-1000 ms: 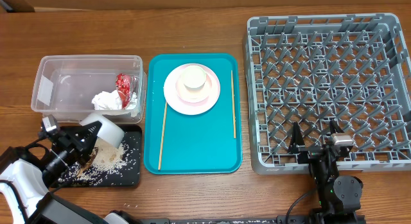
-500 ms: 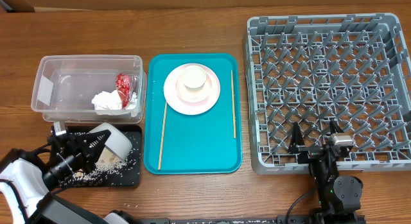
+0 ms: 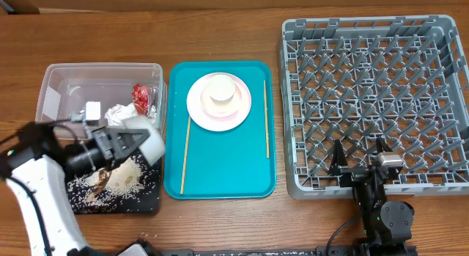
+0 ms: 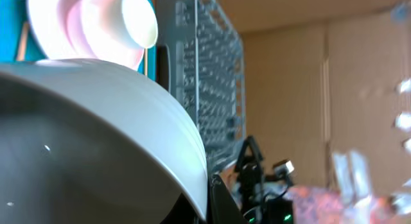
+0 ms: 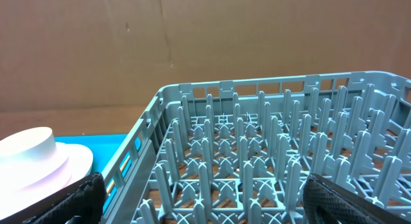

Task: Sort waste into correct bins and load items into the dishwasher
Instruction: 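Carry emptied bowl back over teal tray with left gripper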

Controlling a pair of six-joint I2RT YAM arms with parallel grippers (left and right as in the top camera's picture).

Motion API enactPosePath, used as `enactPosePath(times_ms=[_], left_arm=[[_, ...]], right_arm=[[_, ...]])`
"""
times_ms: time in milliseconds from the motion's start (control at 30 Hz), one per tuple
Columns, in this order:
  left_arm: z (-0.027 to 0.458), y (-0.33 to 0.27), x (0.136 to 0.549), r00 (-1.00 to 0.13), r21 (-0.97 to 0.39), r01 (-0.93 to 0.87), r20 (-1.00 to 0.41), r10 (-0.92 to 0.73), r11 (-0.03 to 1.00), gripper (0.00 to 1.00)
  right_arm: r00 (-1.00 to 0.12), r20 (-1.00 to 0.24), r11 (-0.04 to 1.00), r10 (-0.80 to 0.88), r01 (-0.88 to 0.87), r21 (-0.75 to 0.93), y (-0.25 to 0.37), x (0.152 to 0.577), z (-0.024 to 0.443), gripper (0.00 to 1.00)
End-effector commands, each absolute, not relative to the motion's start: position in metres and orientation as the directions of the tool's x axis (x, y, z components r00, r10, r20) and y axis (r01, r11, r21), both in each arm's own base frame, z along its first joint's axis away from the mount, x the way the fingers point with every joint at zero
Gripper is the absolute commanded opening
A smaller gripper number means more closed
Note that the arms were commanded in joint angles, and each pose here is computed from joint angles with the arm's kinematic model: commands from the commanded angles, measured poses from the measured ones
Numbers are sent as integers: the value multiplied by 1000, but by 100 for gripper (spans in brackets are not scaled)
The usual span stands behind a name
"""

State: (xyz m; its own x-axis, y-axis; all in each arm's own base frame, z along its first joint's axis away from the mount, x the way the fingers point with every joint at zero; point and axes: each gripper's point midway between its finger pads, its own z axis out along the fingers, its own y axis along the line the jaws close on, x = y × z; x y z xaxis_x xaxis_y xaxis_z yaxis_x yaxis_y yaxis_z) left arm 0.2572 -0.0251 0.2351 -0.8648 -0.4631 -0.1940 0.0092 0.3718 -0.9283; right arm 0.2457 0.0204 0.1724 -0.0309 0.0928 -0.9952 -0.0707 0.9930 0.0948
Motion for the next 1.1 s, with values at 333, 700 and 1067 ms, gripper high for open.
enactPosePath(times_ms=[333, 700, 1067], left_arm=[[192, -108, 269, -960, -668, -90, -138, -242, 738, 4], [165, -180, 277, -920, -307, 47, -383, -78, 951, 4], [99, -244, 262, -938, -181, 188, -324, 122, 965, 4]], right_arm=[[-28, -995, 993, 91, -70, 93, 20, 246, 170, 100], [-28, -995, 993, 91, -70, 93, 20, 246, 170, 100], [-28, -995, 993, 91, -70, 93, 20, 246, 170, 100]])
